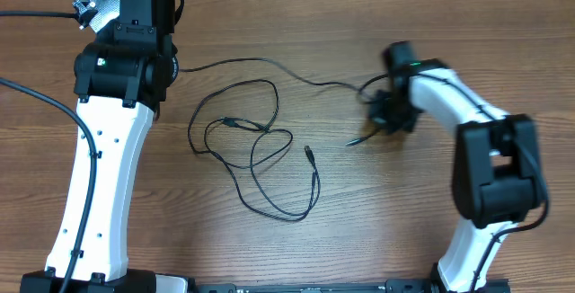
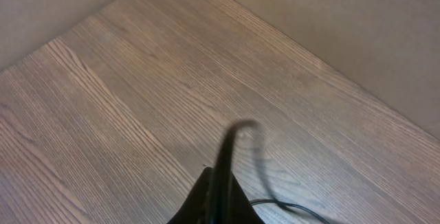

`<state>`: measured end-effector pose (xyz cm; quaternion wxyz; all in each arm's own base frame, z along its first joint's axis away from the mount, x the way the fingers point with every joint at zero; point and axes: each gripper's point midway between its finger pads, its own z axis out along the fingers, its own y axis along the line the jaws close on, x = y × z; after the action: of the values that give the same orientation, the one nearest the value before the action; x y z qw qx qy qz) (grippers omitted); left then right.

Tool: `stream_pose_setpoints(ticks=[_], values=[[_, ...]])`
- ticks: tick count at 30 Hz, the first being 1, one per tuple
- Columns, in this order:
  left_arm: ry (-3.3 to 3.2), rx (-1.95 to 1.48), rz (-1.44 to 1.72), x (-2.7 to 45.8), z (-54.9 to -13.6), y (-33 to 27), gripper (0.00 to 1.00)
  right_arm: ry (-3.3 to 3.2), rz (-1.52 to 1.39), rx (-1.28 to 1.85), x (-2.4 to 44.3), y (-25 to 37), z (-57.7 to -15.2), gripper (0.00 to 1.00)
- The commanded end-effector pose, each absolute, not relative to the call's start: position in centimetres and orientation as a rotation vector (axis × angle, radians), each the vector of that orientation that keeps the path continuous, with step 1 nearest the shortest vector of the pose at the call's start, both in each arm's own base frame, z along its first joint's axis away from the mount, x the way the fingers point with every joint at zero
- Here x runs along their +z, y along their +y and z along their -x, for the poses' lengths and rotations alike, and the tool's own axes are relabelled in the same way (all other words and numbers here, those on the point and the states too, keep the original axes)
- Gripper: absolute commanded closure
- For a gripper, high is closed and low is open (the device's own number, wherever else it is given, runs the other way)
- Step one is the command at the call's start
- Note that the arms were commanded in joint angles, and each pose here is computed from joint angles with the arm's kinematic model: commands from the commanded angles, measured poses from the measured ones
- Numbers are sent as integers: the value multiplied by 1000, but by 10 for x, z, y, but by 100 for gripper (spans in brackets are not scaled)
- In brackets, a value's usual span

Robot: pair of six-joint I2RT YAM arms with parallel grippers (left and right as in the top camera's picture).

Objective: Untangle cables

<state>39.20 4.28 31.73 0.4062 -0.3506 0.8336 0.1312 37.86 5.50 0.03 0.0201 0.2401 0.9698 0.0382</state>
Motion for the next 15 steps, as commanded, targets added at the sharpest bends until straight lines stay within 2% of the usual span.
stream_pose_setpoints(ticks=[1,6,9,15], values=[[2123,361,847,315,-397,43,96,2940,-988,-25,-10,-16,-379,96],[2153,379,838,303,-404,41,96,2841,-1216,33,-7,-87,-376,96],[2213,338,817,286,-413,31,96,2783,-1258,102,-3,-124,-377,96],[2422,153,445,253,-444,-19,96,2697,-1319,95,4,-162,-377,96]])
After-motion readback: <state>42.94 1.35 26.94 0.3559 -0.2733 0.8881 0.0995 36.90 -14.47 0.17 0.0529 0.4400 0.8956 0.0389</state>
